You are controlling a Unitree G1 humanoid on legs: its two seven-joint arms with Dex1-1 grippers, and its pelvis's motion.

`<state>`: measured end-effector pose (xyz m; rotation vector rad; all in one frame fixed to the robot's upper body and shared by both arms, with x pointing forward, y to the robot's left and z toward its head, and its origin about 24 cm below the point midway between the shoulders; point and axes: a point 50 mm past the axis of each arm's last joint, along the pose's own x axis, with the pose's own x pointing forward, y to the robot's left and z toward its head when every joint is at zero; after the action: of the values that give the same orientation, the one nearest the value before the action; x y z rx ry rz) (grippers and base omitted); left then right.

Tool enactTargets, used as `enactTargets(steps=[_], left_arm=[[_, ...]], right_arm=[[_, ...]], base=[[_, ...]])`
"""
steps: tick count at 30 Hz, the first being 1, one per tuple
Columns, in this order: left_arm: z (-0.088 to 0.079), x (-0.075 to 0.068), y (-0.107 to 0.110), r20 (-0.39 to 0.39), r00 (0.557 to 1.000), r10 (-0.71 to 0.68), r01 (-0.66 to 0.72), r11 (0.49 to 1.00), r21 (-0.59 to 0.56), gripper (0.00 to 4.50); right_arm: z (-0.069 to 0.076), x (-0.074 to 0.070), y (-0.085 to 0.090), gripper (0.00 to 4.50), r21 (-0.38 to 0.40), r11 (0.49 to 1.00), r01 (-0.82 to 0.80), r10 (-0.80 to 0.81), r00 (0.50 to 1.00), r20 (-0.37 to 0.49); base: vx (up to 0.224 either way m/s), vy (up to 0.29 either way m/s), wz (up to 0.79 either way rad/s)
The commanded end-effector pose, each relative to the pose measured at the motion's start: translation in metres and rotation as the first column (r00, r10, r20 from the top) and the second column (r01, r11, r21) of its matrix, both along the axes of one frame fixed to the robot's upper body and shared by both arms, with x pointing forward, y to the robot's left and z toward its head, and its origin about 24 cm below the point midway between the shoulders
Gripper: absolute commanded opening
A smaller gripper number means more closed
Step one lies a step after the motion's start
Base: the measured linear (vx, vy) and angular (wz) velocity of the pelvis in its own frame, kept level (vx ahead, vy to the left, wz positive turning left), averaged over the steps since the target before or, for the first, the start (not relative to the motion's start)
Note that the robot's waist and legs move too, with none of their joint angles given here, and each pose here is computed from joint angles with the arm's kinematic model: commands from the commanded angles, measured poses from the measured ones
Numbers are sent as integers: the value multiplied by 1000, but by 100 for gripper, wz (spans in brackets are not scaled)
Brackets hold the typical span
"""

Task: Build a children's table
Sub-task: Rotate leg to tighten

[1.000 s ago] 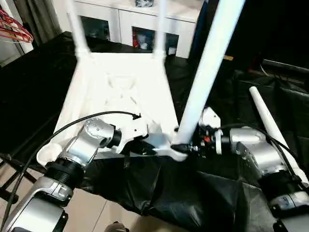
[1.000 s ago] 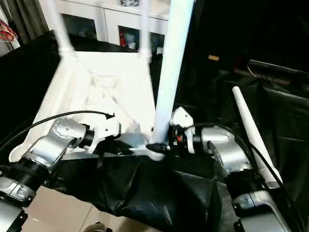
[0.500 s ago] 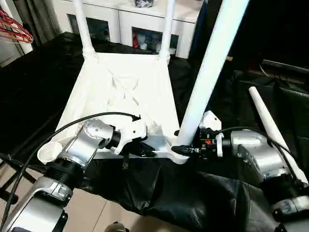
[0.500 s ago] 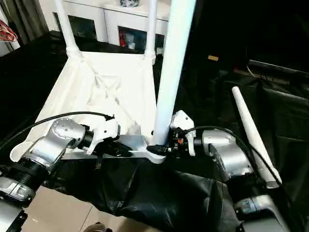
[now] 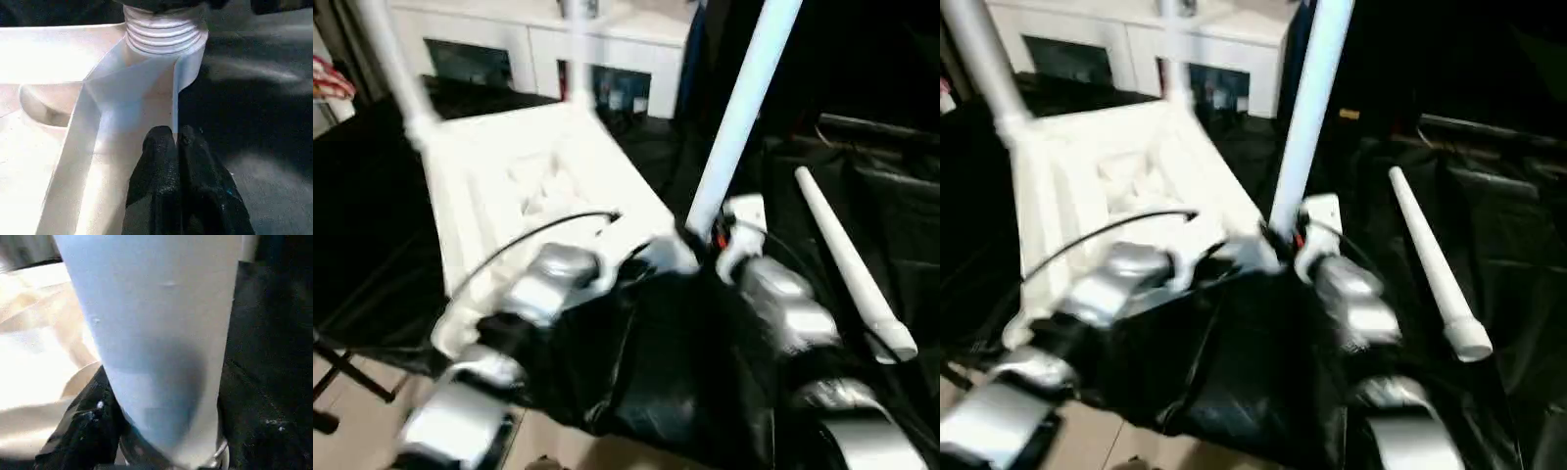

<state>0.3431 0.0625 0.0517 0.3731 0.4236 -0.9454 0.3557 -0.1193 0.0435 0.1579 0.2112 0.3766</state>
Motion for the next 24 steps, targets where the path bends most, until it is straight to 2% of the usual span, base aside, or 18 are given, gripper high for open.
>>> enactTargets(steps=[1, 2, 3, 5, 7, 10, 14, 15, 17, 21, 24], left_arm=[[19, 0, -27, 72, 997, -41, 46, 997, -67, 0], [18, -1, -28, 70, 996, -47, 52, 996, -68, 0], [18, -2, -29, 68, 996, -48, 53, 996, -68, 0], [15, -5, -28, 69, 995, -74, 78, 996, -53, 0], [14, -5, -25, 69, 995, -75, 78, 996, -45, 0], [13, -7, -19, 67, 992, -105, 107, 994, -26, 0], [12, -10, -8, 70, 983, -167, 169, 985, -25, 0], [13, -12, -3, 65, 978, -199, 201, 979, -31, 0], [13, -15, 2, 56, 970, -235, 237, 971, -31, 0], [13, -21, 11, 37, 946, -322, 323, 946, -36, 0], [13, -28, 18, 12, 916, -401, 401, 915, -38, 0]], right_arm=[[-31, -15, 28, 240, 23, 998, -53, 56, 987, -148], [-30, -15, 30, 240, 26, 998, -55, 58, 988, -146], [-30, -14, 32, 275, 26, 998, -52, 55, 988, -143], [-28, -13, 37, 310, 84, 995, -60, 72, 988, -139], [-26, -12, 37, 312, 102, 993, -62, 75, 989, -130], [-22, -10, 33, 344, 70, 993, -91, 98, 991, -92], [-16, -12, 23, 344, 8, 972, -233, 233, 972, -33], [-15, -15, 17, 344, -36, 948, -316, 316, 949, -17], [-15, -19, 10, 344, -75, 921, -382, 382, 924, -14], [-14, -28, -5, 344, -135, 850, -510, 511, 859, -29], [-13, -35, -15, 344, -182, 773, -607, 608, 792, -56]], base=[[0, 0, 0], [0, 0, 0], [0, 0, 0], [0, 0, 0], [0, 0, 0], [0, 0, 0], [0, 0, 0], [0, 0, 0], [0, 0, 0], [0, 0, 0], [0, 0, 0]])
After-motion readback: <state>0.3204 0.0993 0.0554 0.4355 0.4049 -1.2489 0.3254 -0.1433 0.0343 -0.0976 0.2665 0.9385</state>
